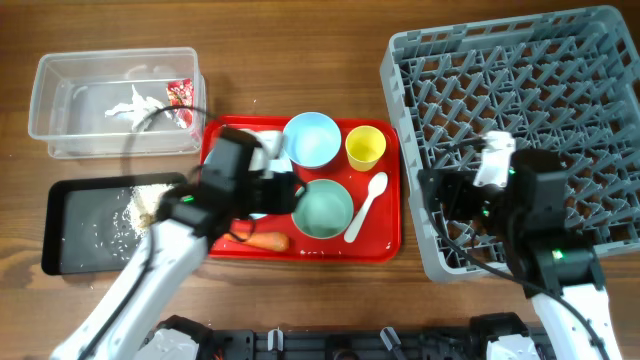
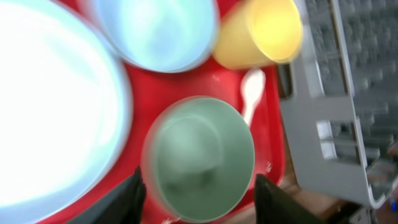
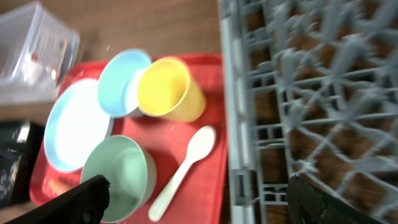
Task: Sort waste into correct bins and load items into the dishwasher rack
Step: 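Return the emptied plate to the red tray with the left gripper, then grasp the yellow cup with the left gripper and lift it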
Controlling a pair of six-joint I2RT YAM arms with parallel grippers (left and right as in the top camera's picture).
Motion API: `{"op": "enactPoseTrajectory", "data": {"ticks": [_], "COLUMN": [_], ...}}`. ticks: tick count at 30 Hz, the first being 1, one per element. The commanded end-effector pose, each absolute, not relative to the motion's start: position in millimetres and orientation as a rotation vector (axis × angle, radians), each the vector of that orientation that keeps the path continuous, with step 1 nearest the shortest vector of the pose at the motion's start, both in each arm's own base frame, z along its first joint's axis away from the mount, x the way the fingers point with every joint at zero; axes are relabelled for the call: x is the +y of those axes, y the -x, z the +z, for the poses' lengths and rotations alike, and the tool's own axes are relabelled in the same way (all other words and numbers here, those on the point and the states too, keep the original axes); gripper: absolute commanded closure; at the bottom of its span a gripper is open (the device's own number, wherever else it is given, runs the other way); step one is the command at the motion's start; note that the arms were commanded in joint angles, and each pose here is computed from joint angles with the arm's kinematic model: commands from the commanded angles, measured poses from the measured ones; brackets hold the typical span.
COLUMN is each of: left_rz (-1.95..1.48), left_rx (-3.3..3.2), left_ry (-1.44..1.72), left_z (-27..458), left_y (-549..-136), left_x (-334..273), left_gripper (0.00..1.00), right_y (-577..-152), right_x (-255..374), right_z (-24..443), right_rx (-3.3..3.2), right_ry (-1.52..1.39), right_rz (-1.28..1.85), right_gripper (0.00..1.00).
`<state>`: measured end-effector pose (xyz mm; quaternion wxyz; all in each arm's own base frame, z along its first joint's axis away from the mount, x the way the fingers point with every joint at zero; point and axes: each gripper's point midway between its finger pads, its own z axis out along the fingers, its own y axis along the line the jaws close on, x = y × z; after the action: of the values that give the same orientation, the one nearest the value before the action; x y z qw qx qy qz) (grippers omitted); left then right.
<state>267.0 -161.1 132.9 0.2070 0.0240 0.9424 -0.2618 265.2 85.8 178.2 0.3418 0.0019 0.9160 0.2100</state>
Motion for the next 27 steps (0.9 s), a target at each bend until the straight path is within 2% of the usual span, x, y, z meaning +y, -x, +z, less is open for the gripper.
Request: {"op": "enactPoseTrajectory", "data": {"ticks": [1,6,7,13,17,20,27], "left_rz": [-0.670,-0.773,-0.793,-0.848,-0.883,-0.908,-0.883], "left_rx": [2.571,2.491,2.440,2.467,2.494,2.504,2.613], "left_ry": [0.152,0.126,0.066,-0.094,-0.209,-0.280,-0.332], "left_z": [153,169,177,185,168,141,85], "left_y": [-271,-281,-291,-336,-368,-376,-366], "left_x": [-111,-116,-129,-187,-239,-273,-296], "left_gripper": [0.34,0.28,0.25,0.25,0.26,0.33,0.41], "right_y": [-267,-280,-283,-275,-254,-242,-238], "right_x": [117,110,99,52,7,-15,-23], "right_z": [179,171,173,195,188,179,173], "right_rx": [2.378,2.389,2.379,2.334,2.354,2.371,2.407], "right_ry": [0.170,0.095,0.028,-0.186,-0.442,-0.593,-0.625], "right_rz": [0.621,0.462,0.405,0.149,-0.086,-0.148,-0.153], "right_gripper": [0.08,0.06,0.05,0.02,0.01,0.00,0.00]}}
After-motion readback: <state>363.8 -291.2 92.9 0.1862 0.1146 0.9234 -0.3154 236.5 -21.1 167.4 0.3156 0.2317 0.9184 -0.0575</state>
